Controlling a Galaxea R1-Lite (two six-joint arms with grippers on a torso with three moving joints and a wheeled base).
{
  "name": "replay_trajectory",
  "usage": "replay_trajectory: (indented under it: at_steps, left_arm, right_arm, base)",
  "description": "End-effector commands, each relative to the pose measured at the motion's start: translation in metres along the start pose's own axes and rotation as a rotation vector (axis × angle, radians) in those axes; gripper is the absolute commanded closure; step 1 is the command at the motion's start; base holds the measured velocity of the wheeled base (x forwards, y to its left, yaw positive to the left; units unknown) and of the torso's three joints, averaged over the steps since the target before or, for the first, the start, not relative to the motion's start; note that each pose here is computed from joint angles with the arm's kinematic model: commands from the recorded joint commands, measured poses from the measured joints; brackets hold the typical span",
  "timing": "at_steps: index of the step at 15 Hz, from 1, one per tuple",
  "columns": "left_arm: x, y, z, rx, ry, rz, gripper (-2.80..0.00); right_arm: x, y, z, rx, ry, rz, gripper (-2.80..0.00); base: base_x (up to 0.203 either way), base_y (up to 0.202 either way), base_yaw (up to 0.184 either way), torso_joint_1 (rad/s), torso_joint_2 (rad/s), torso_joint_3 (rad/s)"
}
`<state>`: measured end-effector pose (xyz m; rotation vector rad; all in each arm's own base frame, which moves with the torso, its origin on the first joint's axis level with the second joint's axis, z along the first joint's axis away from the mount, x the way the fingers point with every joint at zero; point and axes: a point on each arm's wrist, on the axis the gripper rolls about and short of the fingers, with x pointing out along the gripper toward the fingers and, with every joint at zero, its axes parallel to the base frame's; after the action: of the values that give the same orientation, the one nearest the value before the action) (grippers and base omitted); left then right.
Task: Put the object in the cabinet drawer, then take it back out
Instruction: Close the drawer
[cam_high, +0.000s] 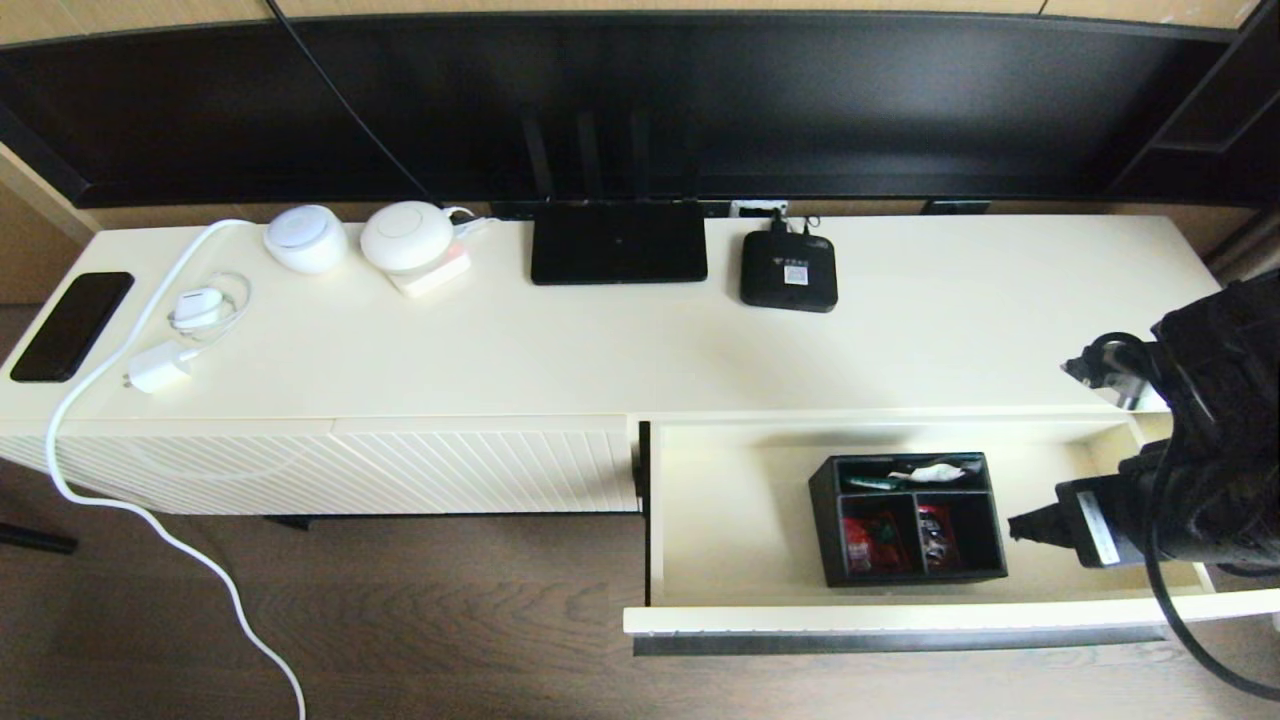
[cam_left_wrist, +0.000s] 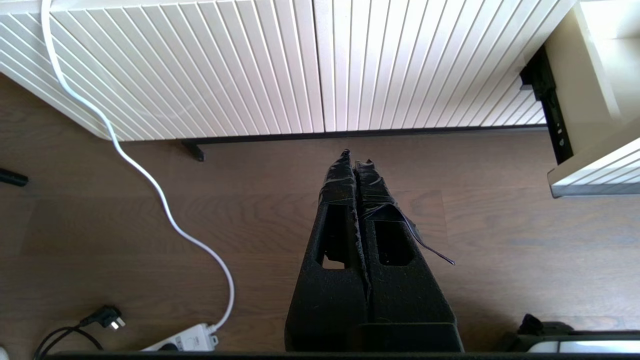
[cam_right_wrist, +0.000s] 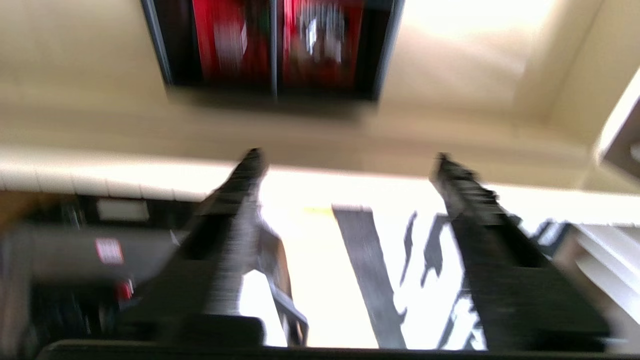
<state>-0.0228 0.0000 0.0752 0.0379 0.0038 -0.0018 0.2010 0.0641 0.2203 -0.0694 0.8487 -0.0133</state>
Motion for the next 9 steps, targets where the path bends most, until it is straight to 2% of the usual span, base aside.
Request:
replay_trajectory:
  at_steps: [1,2,7,9]
  left_arm:
    - [0.0,0.0,0.0,0.0,0.002,0.0,0.0]
    - [0.0,0.0,0.0,0.0,0.002,0.0,0.0]
    - [0.0,0.0,0.0,0.0,0.002,0.0,0.0]
    - [0.0,0.0,0.0,0.0,0.002,0.0,0.0]
  right_arm:
    - [-0.016,-0.002,-0.008,-0.019,-0.007,0.014,0.0]
    - [-0.021,0.0,-0.013,-0.05,-0.002,0.024,0.0]
    - [-0.023,-0.001,-0.058,-0.502,0.127,0.06,0.0]
    - [-0.018,0.007,-0.073,-0.62,0.143,0.1,0.0]
  base:
    - [0.0,0.0,0.0,0.0,0.0,0.0]
    - [0.0,0.0,0.0,0.0,0.0,0.0]
    - [0.0,0.0,0.0,0.0,0.0,0.0]
    - [0.0,0.0,0.0,0.0,0.0,0.0]
